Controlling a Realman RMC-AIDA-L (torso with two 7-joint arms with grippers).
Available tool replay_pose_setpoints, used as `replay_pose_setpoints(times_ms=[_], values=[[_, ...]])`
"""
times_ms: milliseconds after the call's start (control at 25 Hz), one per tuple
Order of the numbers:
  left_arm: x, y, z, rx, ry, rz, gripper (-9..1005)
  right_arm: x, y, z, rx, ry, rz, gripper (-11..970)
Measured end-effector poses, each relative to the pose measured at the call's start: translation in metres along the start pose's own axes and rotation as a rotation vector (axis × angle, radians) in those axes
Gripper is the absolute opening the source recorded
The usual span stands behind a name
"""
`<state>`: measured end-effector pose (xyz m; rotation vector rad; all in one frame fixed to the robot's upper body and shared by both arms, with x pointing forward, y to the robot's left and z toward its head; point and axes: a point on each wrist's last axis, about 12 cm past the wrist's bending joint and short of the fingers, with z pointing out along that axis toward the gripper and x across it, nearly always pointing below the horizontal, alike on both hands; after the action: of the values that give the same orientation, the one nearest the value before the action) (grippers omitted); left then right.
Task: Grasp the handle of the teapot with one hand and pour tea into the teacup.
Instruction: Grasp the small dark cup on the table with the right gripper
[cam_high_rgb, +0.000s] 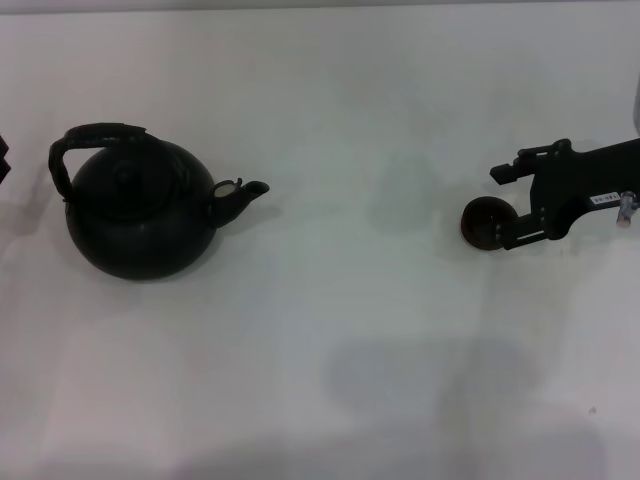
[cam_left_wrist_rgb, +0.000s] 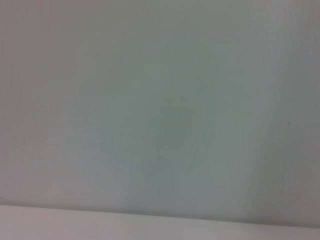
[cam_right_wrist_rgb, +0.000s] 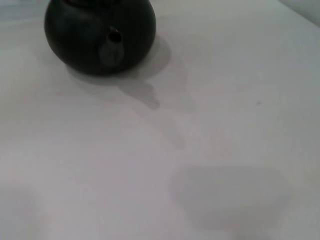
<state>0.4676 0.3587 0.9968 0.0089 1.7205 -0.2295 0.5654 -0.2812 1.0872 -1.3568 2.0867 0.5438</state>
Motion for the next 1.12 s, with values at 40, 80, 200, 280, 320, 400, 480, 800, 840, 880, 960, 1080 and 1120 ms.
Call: replay_pose_setpoints(times_ms=[40, 80, 200, 280, 320, 400, 480, 800, 840, 880, 960, 1080, 1120], values=[[0.000, 0.000, 0.000, 0.001, 0.001, 0.001, 729, 0.000, 0.000, 0.000, 0.000, 0.000, 0.000, 856], [0.000, 0.000, 0.000, 0.003, 0.002, 0.002, 728, 0.000, 0.000, 0.001, -0.002, 0.006, 0.000, 856], [0.000, -0.001, 0.000, 0.006, 0.004, 0.004, 728, 0.001, 0.001, 0.001, -0.011, 0.014, 0.007, 856], [0.001, -0.001, 0.000, 0.006, 0.004, 0.004, 728, 0.002, 0.002, 0.000, -0.020, 0.016, 0.018, 856], [0.001, -0.001, 0.000, 0.006, 0.004, 0.004, 728, 0.003, 0.002, 0.000, -0.024, 0.017, 0.024, 856], [0.001, -0.001, 0.000, 0.006, 0.004, 0.004, 728, 0.004, 0.003, 0.000, -0.027, 0.024, 0.034, 856], [0.001, -0.001, 0.000, 0.006, 0.005, 0.004, 728, 0.006, 0.004, 0.000, -0.029, 0.030, 0.039, 856], [0.001, -0.001, 0.000, 0.009, 0.006, 0.005, 728, 0.010, 0.006, 0.006, -0.021, 0.038, 0.042, 856], [0.001, -0.001, -0.001, 0.008, 0.007, 0.005, 728, 0.011, 0.005, 0.008, -0.015, 0.041, 0.041, 856], [0.001, -0.001, -0.001, 0.008, 0.007, 0.005, 728, 0.011, 0.005, 0.009, -0.012, 0.044, 0.040, 856], [0.001, -0.001, -0.001, 0.008, 0.007, 0.005, 728, 0.012, 0.005, 0.011, -0.006, 0.047, 0.039, 856], [0.001, -0.001, -0.001, 0.007, 0.008, 0.004, 729, 0.010, 0.004, 0.011, -0.004, 0.048, 0.036, 856], [0.002, -0.001, -0.001, 0.007, 0.008, 0.004, 729, 0.010, 0.004, 0.011, -0.004, 0.047, 0.035, 857]])
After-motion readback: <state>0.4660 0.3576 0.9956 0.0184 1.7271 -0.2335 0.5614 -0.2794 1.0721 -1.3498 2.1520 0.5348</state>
